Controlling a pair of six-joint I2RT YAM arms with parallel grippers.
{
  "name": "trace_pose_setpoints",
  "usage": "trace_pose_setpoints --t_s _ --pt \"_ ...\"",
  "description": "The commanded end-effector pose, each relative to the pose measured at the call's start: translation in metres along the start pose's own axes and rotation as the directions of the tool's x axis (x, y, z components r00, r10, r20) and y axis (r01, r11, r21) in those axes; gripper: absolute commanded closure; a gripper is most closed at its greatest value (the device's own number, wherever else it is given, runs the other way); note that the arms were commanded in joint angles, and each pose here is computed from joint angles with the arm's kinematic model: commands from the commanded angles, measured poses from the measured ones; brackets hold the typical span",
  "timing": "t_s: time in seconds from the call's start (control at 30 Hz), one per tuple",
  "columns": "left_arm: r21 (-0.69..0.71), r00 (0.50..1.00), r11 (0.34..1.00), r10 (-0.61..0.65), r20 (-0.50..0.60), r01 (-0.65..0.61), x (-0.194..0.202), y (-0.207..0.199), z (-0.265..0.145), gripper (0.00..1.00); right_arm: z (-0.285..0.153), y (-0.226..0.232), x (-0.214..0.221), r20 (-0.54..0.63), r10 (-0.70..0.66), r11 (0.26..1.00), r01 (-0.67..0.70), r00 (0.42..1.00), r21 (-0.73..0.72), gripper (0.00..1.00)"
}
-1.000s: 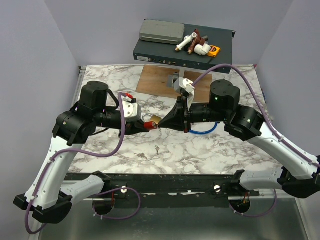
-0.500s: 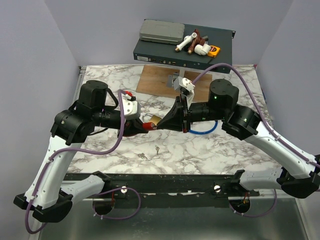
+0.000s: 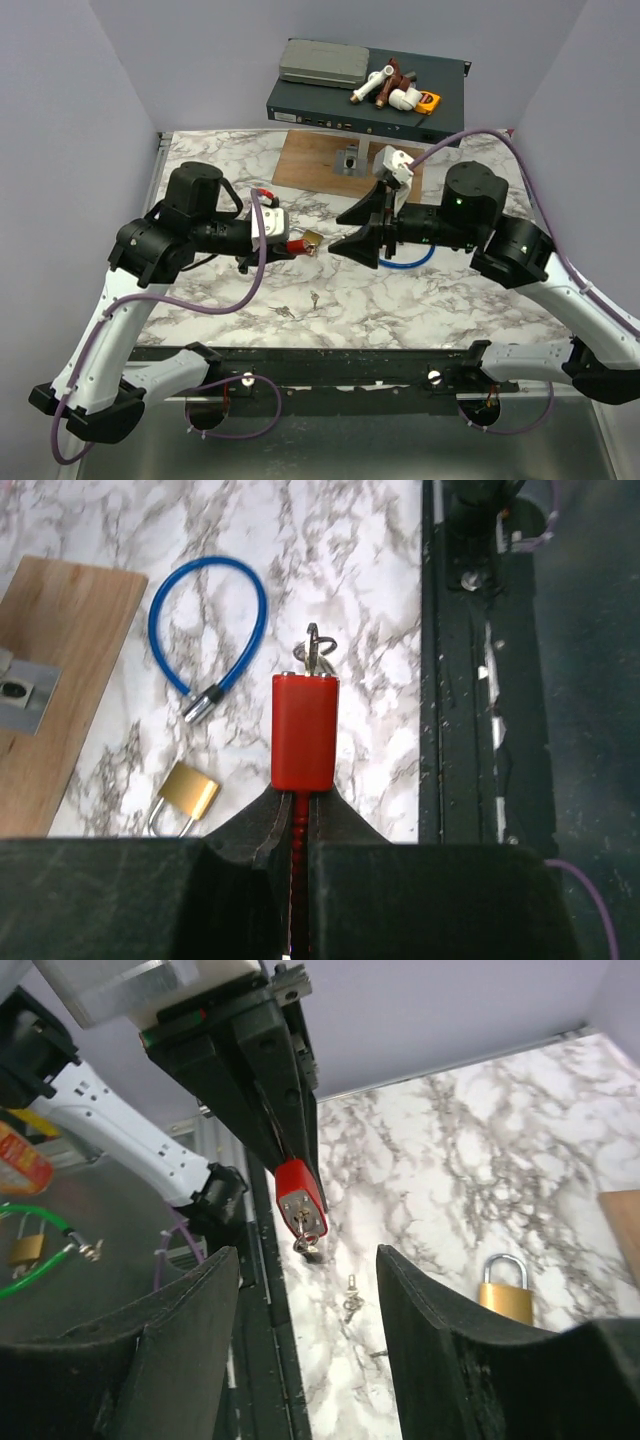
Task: Unlock with the key
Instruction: Unlock the lock.
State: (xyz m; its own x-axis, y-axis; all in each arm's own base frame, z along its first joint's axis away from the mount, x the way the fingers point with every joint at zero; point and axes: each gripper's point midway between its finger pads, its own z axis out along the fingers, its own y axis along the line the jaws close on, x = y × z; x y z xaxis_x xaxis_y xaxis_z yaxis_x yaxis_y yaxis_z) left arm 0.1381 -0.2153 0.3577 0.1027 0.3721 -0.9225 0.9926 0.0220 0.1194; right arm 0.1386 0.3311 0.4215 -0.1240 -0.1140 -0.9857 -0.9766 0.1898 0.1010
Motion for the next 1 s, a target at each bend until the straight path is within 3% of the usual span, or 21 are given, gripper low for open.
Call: trace_pose_setpoints --t_s 0.0,0.1,0.2,0.37,0.6,0.97 --pt "-0.087 0.989 0.996 0.013 -0.149 -0.026 0.028 0.016 -0.006 1.0 -0.014 -0.016 -0.002 0.015 -0.031 0.992 0.029 0.999 0.126 0.4" --pt "-0.116 0.951 0.993 -0.048 -0.307 0.013 0.06 0.023 -0.009 1.0 -0.015 -0.021 0.014 0.039 -0.04 0.989 0.034 0.998 0.146 0.4" --pt "-0.092 0.921 0.994 -0.086 -0.38 0.055 0.074 0.018 -0.011 1.0 -0.01 -0.022 0.034 0.047 -0.108 0.987 0.101 0.993 0.128 0.42" --pt "-0.031 0.948 0.999 -0.037 -0.315 0.029 0.06 0.003 -0.011 1.0 0.001 -0.035 0.048 0.056 -0.069 0.983 0.059 0.996 0.172 0.4" --pt "-0.008 0.951 1.0 -0.004 -0.309 0.001 0.064 -0.002 -0.01 1.0 0.023 -0.016 0.062 0.002 -0.012 1.0 0.011 1.0 0.024 0.31" --pt "0.01 0.96 1.0 0.003 -0.279 0.0 0.064 -0.006 -0.006 1.0 0.041 -0.01 0.054 0.021 0.008 0.999 -0.007 1.0 -0.054 0.35"
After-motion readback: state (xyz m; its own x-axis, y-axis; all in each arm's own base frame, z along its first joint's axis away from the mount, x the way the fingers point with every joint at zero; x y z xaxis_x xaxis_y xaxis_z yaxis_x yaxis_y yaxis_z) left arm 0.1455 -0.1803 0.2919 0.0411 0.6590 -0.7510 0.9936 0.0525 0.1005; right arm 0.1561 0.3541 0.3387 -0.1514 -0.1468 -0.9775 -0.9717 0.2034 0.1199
